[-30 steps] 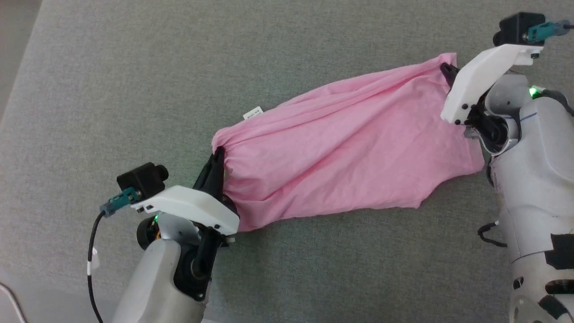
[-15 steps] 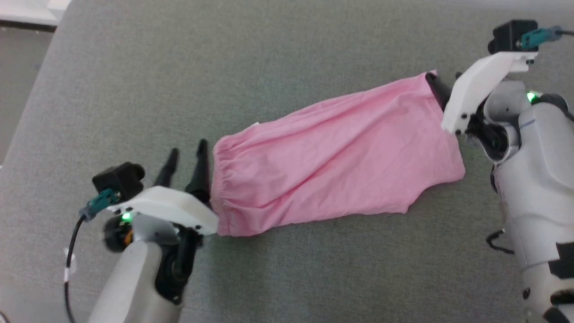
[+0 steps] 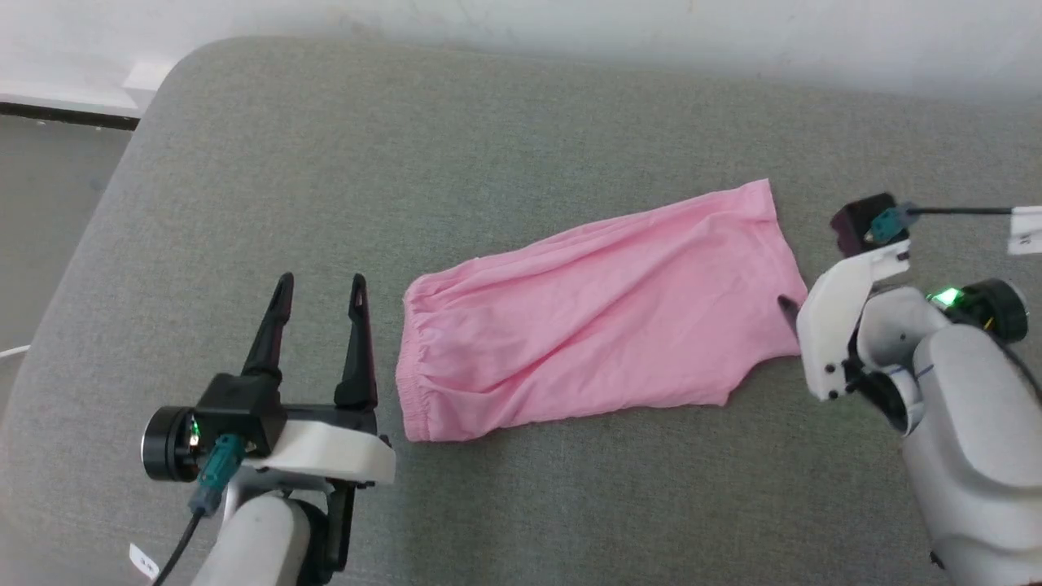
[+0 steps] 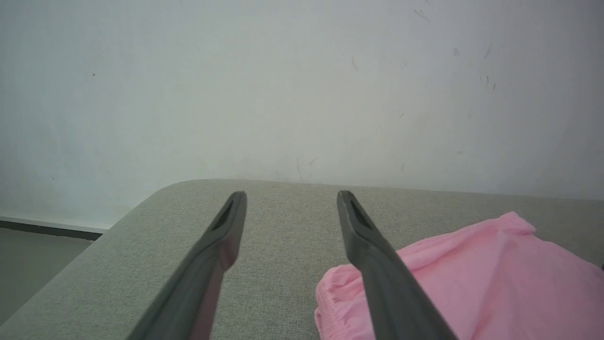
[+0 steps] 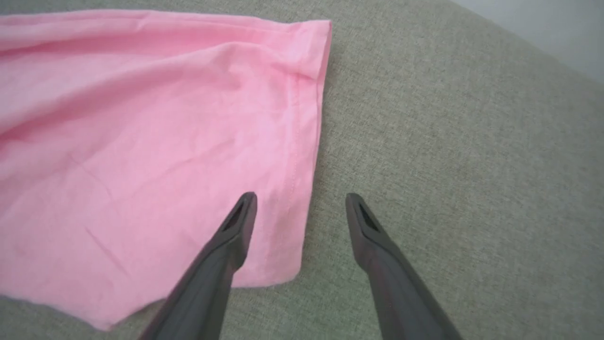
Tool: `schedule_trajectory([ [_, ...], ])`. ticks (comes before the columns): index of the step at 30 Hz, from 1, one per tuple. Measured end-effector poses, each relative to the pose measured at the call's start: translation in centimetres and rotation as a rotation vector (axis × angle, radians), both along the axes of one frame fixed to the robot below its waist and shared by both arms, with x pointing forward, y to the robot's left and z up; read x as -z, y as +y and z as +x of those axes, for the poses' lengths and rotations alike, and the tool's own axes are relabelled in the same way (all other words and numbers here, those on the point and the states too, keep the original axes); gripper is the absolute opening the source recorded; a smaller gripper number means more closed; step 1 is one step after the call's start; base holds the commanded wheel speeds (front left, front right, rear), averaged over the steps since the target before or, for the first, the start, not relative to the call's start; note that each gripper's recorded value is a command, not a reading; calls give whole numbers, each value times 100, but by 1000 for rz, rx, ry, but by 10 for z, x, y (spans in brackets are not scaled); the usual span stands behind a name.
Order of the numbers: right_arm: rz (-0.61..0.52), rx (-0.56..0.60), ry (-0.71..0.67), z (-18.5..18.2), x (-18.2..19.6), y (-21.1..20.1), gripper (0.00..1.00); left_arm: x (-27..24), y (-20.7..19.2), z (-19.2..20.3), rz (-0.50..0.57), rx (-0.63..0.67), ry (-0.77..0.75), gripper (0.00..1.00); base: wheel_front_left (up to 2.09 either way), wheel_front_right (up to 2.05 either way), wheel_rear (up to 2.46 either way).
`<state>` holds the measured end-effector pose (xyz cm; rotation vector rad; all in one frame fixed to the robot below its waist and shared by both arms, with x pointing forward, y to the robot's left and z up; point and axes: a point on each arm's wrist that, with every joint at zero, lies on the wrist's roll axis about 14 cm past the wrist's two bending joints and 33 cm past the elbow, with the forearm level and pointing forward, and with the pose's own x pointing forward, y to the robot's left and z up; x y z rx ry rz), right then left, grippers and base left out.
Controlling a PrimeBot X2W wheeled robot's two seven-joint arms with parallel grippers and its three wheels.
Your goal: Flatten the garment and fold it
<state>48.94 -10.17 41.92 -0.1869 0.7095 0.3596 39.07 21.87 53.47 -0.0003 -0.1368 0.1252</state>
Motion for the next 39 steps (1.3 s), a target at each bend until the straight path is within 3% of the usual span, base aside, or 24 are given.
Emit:
schedule_trajectory([
  [17, -94, -52, 119, -7, 42, 12, 100, 19, -1, -6, -86, -18, 35, 100, 0, 0, 0],
  [19, -93, -58, 123, -5, 43, 14, 22, 28, -3, -6, -92, -11, 61, 100, 0, 0, 0],
  [20, -87, -59, 123, -4, 43, 15, 0, 33, -4, -6, -99, -7, 85, 100, 0, 0, 0],
  [24, -55, -67, 130, -8, 42, 22, 0, 53, -13, -5, -157, 14, 214, 100, 0, 0, 0],
  [31, -39, -56, 120, -10, 40, 17, 0, 97, -42, -14, -270, 71, 573, 100, 0, 0, 0],
  [39, -26, -58, 115, -9, 39, 16, 0, 135, -49, -18, -281, 86, 833, 100, 0, 0, 0],
])
